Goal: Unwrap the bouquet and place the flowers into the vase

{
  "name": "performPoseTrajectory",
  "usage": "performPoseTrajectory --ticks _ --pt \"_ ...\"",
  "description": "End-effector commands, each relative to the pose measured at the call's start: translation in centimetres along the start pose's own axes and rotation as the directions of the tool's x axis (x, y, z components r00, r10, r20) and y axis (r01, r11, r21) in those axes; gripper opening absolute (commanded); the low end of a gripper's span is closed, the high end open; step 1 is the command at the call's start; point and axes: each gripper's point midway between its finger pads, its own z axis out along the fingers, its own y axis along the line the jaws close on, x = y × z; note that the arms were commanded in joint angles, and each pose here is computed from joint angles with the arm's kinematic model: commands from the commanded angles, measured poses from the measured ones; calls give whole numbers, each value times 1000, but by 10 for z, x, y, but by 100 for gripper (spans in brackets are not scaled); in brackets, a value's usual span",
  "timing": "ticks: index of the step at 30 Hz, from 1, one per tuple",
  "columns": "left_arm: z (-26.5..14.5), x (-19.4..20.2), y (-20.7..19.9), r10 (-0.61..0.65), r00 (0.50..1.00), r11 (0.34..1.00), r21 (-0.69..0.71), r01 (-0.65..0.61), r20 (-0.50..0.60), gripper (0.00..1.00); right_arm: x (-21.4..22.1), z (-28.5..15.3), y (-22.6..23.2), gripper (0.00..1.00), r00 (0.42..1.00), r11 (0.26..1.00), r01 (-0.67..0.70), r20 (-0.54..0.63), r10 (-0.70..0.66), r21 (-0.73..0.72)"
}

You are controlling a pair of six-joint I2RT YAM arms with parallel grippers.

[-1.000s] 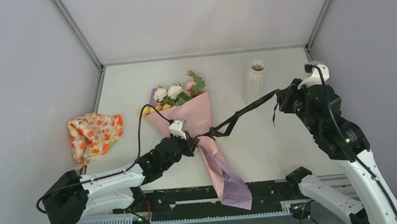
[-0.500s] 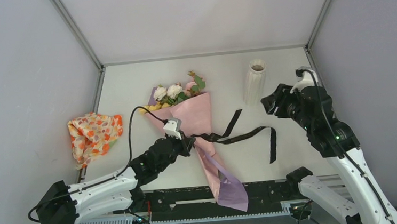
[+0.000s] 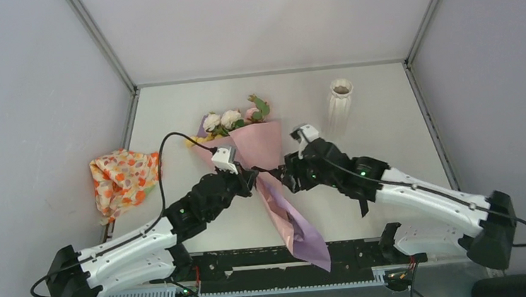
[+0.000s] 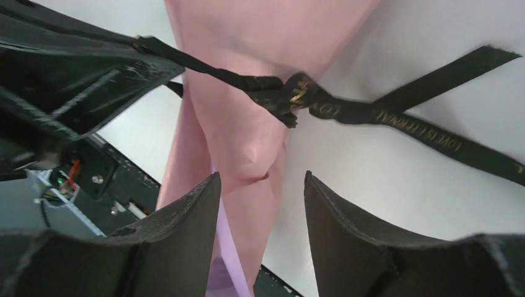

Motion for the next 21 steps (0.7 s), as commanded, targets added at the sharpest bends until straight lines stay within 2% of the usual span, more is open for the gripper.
performPoseTrajectory --ticks 1,11,21 --pt "-7 -41 -14 -41 995 999 29 39 93 0 -8 32 12 60 999 1000 10 49 -11 28" --pt "-24 -46 -4 -60 992 998 7 59 114 0 -33 75 17 60 997 999 18 68 -20 42" --pt "-19 -38 -2 -55 994 998 -7 56 96 0 -11 125 48 59 1000 1000 11 -9 -11 -2"
